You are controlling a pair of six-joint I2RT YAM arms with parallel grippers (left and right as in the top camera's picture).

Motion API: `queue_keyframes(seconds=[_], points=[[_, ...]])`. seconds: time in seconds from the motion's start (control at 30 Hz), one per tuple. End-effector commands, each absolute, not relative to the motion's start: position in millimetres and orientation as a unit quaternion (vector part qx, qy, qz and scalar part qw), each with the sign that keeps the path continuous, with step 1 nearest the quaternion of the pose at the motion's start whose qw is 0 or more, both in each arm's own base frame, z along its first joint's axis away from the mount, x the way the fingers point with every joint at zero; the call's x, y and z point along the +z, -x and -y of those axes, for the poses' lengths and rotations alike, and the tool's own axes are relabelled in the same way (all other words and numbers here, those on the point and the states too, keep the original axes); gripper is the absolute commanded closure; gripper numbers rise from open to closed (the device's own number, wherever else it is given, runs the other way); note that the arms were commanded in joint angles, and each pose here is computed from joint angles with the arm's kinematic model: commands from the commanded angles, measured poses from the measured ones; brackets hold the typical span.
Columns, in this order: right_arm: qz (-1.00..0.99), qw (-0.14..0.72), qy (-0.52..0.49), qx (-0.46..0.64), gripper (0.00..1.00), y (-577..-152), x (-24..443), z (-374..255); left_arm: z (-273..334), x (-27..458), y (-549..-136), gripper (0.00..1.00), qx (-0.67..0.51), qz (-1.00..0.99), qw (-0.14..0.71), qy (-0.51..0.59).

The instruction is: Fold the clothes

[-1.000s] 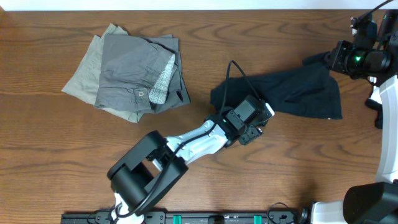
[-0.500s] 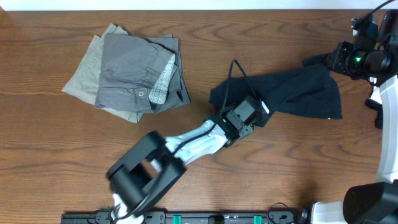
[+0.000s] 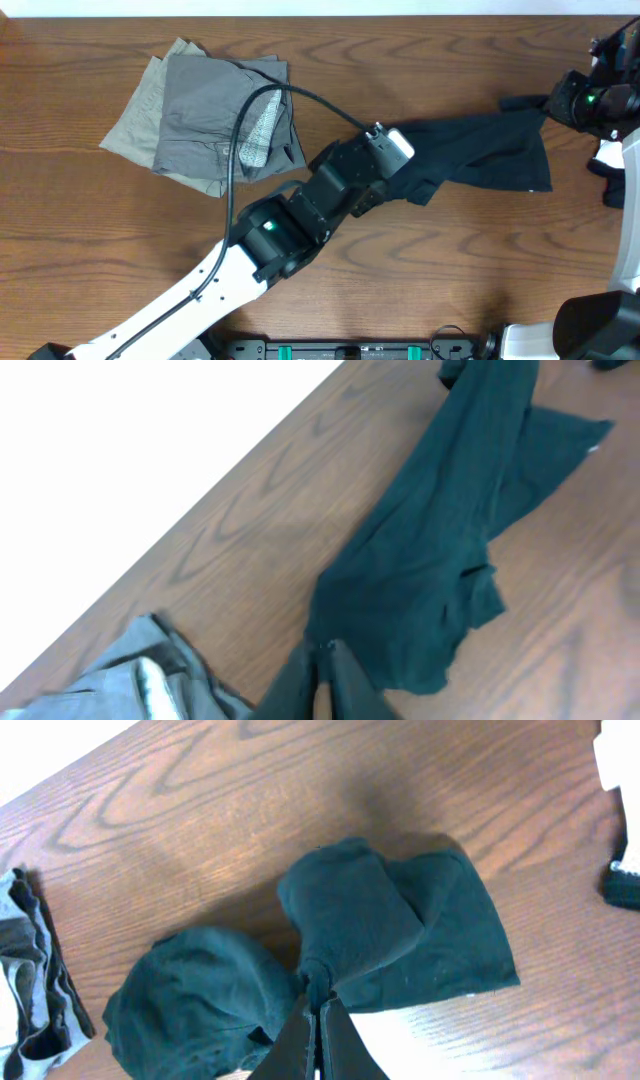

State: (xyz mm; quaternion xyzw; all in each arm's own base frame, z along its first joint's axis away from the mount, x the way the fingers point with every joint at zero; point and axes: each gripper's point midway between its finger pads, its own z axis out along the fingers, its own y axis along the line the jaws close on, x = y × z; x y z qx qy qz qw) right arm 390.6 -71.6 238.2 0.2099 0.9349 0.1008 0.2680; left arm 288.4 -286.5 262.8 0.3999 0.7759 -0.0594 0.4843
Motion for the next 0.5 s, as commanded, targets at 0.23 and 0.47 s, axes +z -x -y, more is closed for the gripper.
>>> queue_keyframes(seconds=[0.23, 0.47], points=[[-0.932, 0.273, -0.216, 0.106, 0.99, -387.2, 245.7, 68.2, 384.3, 129.5, -286.0, 0.59, -0.214, -0.799, 0.34, -0.447], [-0.932, 0.271, -0.216, 0.106, 0.99, -386.4, 245.2, 68.1, 409.0, 48.1, -289.3, 0.59, -0.227, -0.82, 0.265, -0.455]])
